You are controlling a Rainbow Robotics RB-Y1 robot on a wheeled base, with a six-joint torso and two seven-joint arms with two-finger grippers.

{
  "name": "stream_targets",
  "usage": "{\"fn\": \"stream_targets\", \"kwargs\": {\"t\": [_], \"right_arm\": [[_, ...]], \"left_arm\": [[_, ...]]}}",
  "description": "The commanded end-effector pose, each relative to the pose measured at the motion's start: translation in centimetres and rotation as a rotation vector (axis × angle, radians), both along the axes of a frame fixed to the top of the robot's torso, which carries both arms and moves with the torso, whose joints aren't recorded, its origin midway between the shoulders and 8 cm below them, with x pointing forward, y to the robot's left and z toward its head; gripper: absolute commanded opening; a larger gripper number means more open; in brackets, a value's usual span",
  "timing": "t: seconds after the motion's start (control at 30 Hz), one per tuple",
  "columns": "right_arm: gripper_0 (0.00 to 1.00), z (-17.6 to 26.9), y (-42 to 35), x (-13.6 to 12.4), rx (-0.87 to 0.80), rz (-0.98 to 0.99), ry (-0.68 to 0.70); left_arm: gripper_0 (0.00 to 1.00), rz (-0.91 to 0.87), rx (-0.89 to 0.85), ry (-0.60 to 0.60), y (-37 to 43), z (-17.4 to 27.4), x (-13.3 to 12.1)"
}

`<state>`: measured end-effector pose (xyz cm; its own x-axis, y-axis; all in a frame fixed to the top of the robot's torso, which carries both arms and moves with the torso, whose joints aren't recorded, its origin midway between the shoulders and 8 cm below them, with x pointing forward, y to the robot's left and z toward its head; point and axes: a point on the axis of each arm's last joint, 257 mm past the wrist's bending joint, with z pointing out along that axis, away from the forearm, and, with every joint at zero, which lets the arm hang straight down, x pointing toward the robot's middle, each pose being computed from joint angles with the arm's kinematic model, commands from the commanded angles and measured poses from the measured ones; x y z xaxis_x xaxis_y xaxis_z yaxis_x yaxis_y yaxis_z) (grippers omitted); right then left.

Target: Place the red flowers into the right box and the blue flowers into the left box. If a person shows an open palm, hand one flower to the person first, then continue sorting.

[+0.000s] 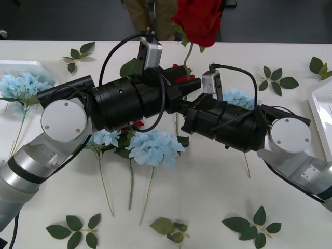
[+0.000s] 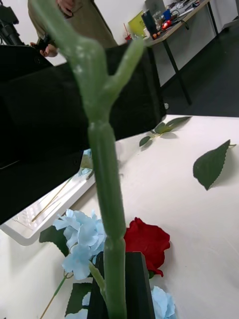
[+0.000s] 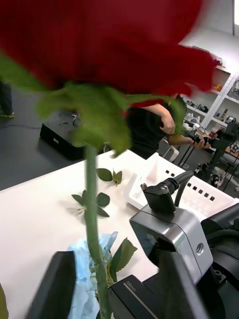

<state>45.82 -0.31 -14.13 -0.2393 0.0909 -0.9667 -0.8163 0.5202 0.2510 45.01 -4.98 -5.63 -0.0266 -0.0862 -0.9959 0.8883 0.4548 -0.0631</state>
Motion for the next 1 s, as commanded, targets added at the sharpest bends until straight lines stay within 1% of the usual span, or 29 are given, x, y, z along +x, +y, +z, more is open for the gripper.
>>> {"fn": "stream_targets", "kwargs": {"t": [0.03, 0.2, 0.33, 0.4, 0.53, 0.57, 0.63, 0.67, 0.73, 0.77, 0.8, 0.9, 0.97, 1.0], "right_arm": [[0.00, 1.8, 0.5, 0.1, -0.005, 0.016, -0.055], [0.00, 1.6, -1.0, 0.5, -0.007, 0.000, -0.034], [0.00, 1.0, -5.2, 1.3, -0.040, -0.040, -0.002], [0.00, 1.0, -7.7, 1.4, -0.055, -0.054, 0.020], [0.00, 0.9, -13.2, 2.2, -0.109, -0.115, 0.041], [0.00, 0.6, -15.5, 2.6, -0.150, -0.144, 0.044], [0.00, 0.2, -17.8, 3.1, -0.198, -0.167, 0.047], [0.00, -0.4, -20.4, 3.4, -0.256, -0.189, 0.059], [0.00, -0.9, -22.9, 3.8, -0.308, -0.207, 0.072], [0.00, -1.2, -25.6, 4.0, -0.359, -0.227, 0.085], [0.00, -1.3, -26.6, 4.1, -0.377, -0.234, 0.093], [0.00, -2.2, -33.2, 4.1, -0.485, -0.284, 0.151], [0.00, -3.4, -38.1, 3.5, -0.587, -0.314, 0.200], [0.00, -3.7, -39.5, 3.2, -0.617, -0.320, 0.214]], "left_arm": [[1.00, -0.011, -0.013, -0.028, -0.4, 1.7, -0.1], [1.00, -0.021, -0.035, 0.005, -0.2, 1.7, -0.2], [1.00, -0.006, -0.029, 0.068, 1.6, 0.3, 0.8], [1.00, 0.009, 0.000, 0.110, 3.4, -1.1, 1.5], [1.00, 0.020, 0.165, 0.186, 8.5, -5.3, 2.7], [1.00, 0.025, 0.215, 0.226, 10.5, -6.7, 3.0], [1.00, 0.027, 0.254, 0.288, 12.5, -8.0, 3.1], [1.00, 0.030, 0.295, 0.346, 14.6, -8.9, 3.1], [1.00, 0.038, 0.338, 0.400, 16.6, -9.6, 3.2], [1.00, 0.049, 0.388, 0.456, 18.4, -10.0, 3.0], [1.00, 0.056, 0.412, 0.475, 19.1, -10.0, 2.9], [1.00, 0.105, 0.528, 0.614, 22.8, -10.2, 1.9], [1.00, 0.149, 0.617, 0.721, 25.5, -10.3, 0.7], [1.00, 0.159, 0.635, 0.747, 26.1, -10.3, 0.4]]}}
